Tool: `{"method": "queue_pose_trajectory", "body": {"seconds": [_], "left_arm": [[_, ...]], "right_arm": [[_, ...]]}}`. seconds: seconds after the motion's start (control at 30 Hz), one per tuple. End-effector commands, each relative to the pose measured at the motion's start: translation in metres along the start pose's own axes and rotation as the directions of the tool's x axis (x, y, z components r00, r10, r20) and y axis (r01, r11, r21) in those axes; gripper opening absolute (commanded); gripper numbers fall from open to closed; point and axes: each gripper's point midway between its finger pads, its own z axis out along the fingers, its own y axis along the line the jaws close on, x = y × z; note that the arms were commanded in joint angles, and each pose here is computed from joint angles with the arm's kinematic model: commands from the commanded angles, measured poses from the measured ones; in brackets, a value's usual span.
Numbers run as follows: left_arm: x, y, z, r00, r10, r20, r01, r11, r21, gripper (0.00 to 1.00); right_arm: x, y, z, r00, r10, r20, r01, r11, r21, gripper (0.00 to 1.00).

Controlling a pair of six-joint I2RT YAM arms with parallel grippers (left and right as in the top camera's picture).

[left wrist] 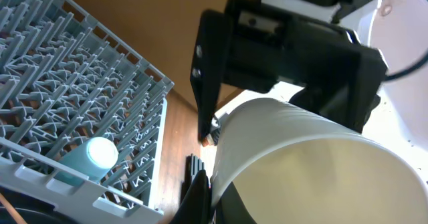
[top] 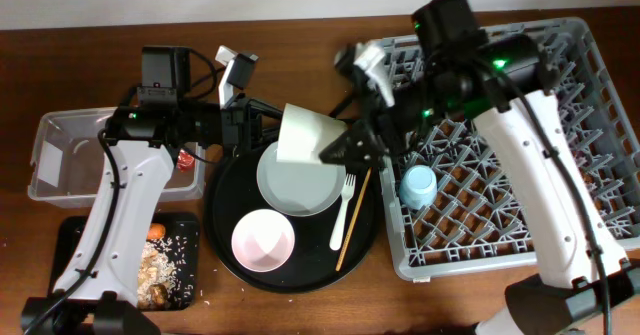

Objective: Sort waste into correct bins and load items into the dishwasher rack
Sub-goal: 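Pass the cream cup from the left gripper to the right gripper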

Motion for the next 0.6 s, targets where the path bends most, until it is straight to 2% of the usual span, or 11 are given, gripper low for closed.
{"method": "queue_pose_trajectory", "body": {"seconds": [0.0,0.23,0.3,0.37,0.4,0.47,0.5,0.57], "left_arm": [[-0.0030,-0.0049,0.0003,1.000,0.027,0.003,-0.027,0.999,0.026,0.00],[-0.0042,-0.0047,0.0001,0.999,0.042,0.004,-0.042,0.999,0.025,0.00],[-0.0042,-0.0048,0.0000,0.999,0.041,0.004,-0.041,0.999,0.026,0.00],[-0.0042,-0.0047,0.0001,0.999,0.041,0.003,-0.041,0.999,0.025,0.00],[-0.0042,-0.0047,0.0001,0.999,0.041,0.003,-0.041,0.999,0.025,0.00],[-0.0042,-0.0047,0.0001,0.999,0.040,0.003,-0.040,0.999,0.025,0.00],[-0.0042,-0.0047,0.0001,0.999,0.040,0.003,-0.040,0.999,0.025,0.00],[-0.0042,-0.0047,0.0001,0.999,0.040,0.003,-0.040,0.999,0.025,0.01]], "right_arm": [[0.0054,-0.0019,0.0082,0.999,-0.017,-0.047,0.019,1.000,0.024,0.81],[0.0078,-0.0076,0.0008,0.998,0.037,-0.041,-0.035,0.998,0.044,0.74],[0.0077,-0.0078,0.0006,0.999,0.037,-0.040,-0.035,0.998,0.044,0.67],[0.0077,-0.0078,0.0006,0.999,0.036,-0.040,-0.034,0.998,0.044,0.66],[0.0076,-0.0078,0.0006,0.999,0.036,-0.040,-0.034,0.998,0.044,0.63],[0.0076,-0.0078,0.0006,0.999,0.036,-0.040,-0.034,0.998,0.044,0.41],[0.0076,-0.0079,0.0006,0.999,0.035,-0.040,-0.033,0.998,0.044,0.38],[0.0074,-0.0082,0.0005,0.999,0.034,-0.039,-0.032,0.998,0.045,0.38]]}}
